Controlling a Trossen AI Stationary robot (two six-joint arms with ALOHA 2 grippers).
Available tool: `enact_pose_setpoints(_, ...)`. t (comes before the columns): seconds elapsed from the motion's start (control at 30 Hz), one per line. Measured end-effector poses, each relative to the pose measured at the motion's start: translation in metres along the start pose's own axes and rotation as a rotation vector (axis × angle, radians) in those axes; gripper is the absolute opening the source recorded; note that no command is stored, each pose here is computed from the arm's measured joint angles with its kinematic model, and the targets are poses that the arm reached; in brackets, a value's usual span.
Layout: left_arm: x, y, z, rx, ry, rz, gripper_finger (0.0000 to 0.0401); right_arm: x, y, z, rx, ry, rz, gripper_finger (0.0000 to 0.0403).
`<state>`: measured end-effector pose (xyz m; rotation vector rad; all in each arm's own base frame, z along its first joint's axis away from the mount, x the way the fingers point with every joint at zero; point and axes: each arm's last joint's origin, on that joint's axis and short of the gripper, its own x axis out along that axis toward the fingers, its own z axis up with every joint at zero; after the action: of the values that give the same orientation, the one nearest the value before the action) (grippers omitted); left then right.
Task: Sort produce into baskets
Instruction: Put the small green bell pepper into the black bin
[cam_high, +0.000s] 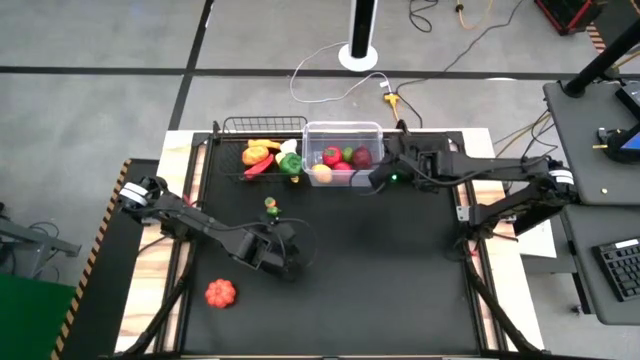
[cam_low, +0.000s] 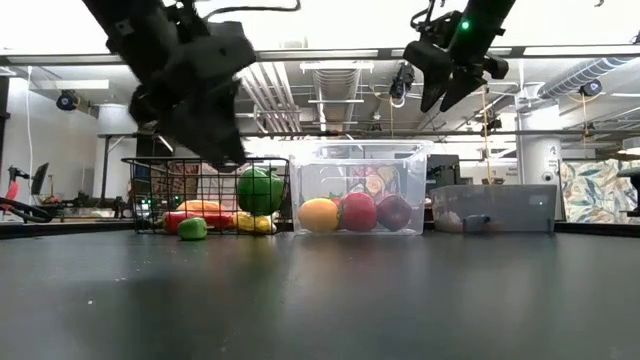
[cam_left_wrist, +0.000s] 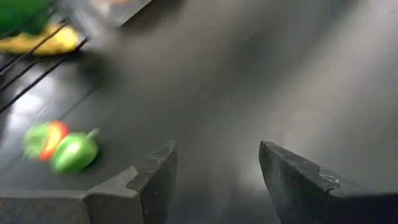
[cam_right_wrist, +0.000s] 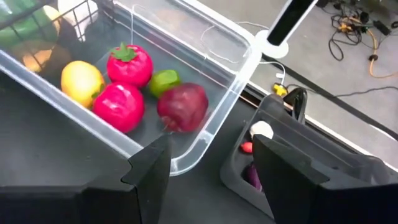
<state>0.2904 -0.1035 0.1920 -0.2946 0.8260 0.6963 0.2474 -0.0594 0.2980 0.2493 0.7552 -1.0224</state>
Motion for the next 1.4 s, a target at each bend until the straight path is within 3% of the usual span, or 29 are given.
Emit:
enact_pose_setpoints(0.17, 0.0, 0.008, -0.005, -0.043, 0.044, 0.075, 0.021, 0.001, 0.005, -0.007, -0.006, -0.017, 0.001, 0.0217)
enact_pose_setpoints(0.63, 0.004, 0.014, -0.001, -0.104, 0.049, 0.107, 0.021, 0.008, 0.006, -0.014, -0.012, -0.014, -0.003, 0.0217)
enact_pose_setpoints(0.9, 0.01, 0.039, -0.003, -0.276, 0.139, 0.316, 0.021, 0.008, 0.007, -0.014, -0.017, -0.017, -0.001, 0.0217)
enact_pose_setpoints(1.4, 0.032, 0.044, 0.001, -0.288, 0.128, 0.389, 0.021, 0.008, 0.007, -0.013, -0.012, -0.019, 0.01, 0.0217)
